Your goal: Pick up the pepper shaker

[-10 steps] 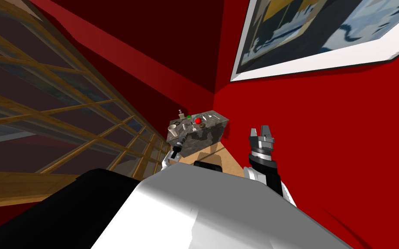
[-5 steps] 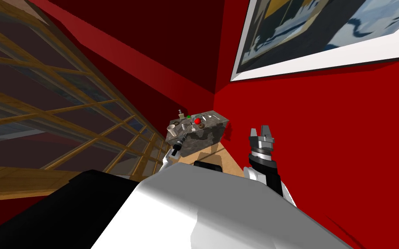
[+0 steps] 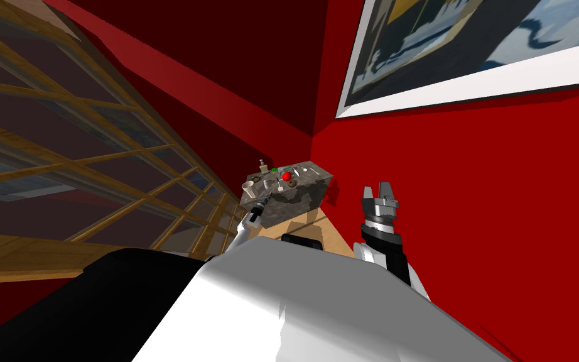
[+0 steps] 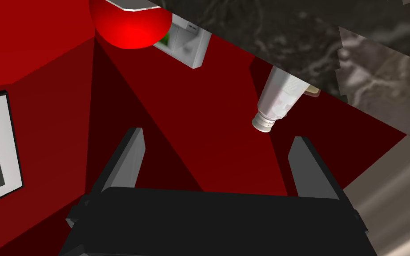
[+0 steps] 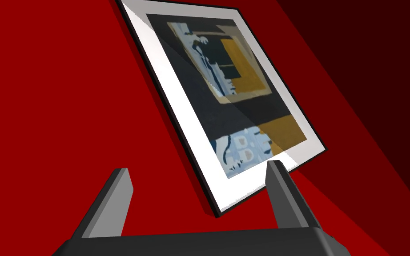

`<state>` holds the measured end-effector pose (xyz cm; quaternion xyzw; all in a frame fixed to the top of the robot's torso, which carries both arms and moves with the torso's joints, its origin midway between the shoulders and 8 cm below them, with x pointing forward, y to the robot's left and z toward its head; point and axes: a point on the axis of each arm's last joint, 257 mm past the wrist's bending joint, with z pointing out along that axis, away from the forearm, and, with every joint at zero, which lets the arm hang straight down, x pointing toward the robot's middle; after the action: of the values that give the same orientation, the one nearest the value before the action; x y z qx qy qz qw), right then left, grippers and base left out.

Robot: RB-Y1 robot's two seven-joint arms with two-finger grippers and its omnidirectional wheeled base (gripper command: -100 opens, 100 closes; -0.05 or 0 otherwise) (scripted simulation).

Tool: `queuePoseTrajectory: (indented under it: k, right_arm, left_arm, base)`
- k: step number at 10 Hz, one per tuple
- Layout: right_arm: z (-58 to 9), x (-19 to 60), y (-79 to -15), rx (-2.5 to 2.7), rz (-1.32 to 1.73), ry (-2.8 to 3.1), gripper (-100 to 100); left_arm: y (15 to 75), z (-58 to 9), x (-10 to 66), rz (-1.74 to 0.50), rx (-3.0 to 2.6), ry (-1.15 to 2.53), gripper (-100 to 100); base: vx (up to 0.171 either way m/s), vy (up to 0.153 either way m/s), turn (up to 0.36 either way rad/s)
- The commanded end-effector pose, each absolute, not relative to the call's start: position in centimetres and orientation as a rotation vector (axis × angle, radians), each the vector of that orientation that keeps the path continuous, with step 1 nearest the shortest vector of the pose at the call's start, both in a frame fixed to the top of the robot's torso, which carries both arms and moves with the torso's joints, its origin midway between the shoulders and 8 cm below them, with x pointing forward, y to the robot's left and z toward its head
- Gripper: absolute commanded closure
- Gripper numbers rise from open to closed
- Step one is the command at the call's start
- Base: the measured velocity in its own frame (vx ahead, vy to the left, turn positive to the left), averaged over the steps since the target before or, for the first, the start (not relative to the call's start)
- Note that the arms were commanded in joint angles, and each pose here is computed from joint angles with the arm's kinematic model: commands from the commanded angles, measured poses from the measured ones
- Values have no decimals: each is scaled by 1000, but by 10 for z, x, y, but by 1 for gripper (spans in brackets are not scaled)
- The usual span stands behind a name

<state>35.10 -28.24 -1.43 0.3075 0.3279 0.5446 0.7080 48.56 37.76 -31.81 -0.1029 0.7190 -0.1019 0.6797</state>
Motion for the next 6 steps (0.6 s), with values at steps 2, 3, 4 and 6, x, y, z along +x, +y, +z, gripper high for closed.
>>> queuePoseTrajectory:
  k: [2, 3, 4, 6]
  right_arm:
    - [-14, 351, -282, 683, 1209, 728, 0]
    - [-14, 351, -282, 683, 1209, 728, 0]
    - [-14, 351, -282, 683, 1209, 728, 0]
    - [-14, 351, -282, 683, 1209, 728, 0]
  left_arm:
    - [392, -328, 495, -178, -216, 1647, -100]
    - [400, -326, 503, -151, -203, 1653, -100]
    - [401, -330, 501, -150, -207, 1660, -100]
    - [409, -330, 508, -124, -197, 1669, -100]
  base:
    - [36, -40, 38]
    - [45, -43, 75]
    - [36, -28, 33]
    - [34, -21, 27]
